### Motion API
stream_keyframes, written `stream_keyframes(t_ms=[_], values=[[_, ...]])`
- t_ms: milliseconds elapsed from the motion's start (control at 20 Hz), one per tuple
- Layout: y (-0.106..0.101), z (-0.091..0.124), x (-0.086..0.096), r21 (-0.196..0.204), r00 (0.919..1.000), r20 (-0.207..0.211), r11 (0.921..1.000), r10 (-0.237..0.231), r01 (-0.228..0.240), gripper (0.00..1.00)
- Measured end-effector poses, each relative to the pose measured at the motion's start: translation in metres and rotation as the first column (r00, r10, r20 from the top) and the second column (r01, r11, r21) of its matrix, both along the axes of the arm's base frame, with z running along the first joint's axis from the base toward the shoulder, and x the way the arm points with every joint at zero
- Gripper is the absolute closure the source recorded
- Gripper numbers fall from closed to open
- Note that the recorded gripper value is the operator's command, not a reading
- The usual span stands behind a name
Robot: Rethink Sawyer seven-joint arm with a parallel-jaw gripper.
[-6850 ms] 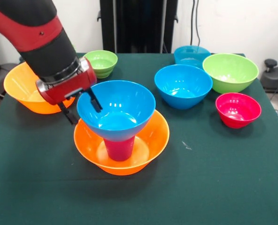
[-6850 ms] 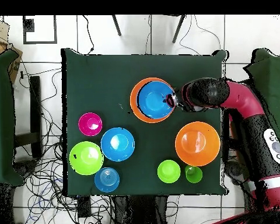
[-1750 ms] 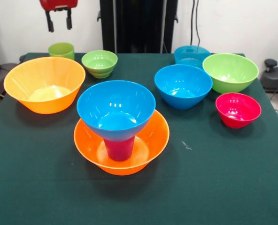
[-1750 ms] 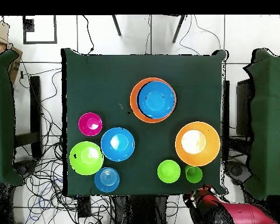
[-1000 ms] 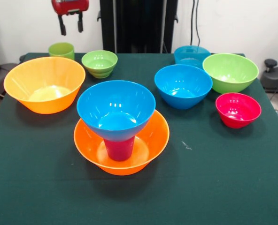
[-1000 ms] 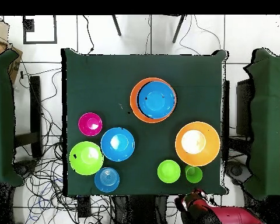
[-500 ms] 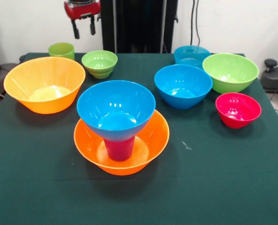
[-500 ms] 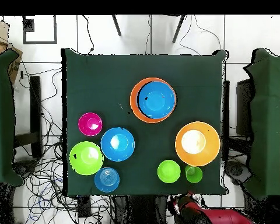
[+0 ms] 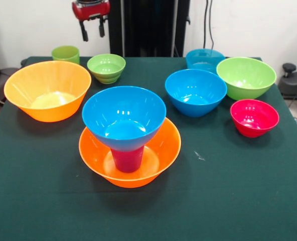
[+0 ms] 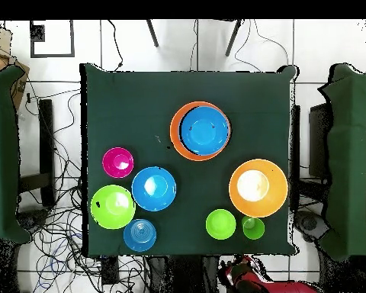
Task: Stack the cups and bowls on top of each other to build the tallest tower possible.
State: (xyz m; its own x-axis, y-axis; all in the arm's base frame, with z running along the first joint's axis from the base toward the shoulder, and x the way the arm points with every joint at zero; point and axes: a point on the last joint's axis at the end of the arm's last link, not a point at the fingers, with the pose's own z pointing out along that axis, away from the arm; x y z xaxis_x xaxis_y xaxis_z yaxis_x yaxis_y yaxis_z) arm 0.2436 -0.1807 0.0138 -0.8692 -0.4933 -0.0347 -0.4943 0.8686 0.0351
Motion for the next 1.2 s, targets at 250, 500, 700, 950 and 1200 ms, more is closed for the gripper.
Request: stream_keyframes(t_ms=[250, 500, 700, 950, 1200], values=[[0.0, 0.004, -0.004, -0.022, 0.9996, 0.004, 0.9994, 0.027, -0.027, 0.0], [0.0, 0.012, 0.0, -0.059, 0.9982, 0.02, 0.9967, 0.057, -0.055, 0.0], [0.0, 0.017, 0.006, -0.085, 0.9959, 0.046, 0.9937, 0.078, -0.073, 0.0], [-0.005, 0.019, 0.011, -0.109, 0.9931, 0.079, 0.991, 0.087, -0.078, 0.0], [-0.013, 0.018, 0.016, -0.121, 0.9905, 0.105, 0.9897, 0.089, -0.076, 0.0]])
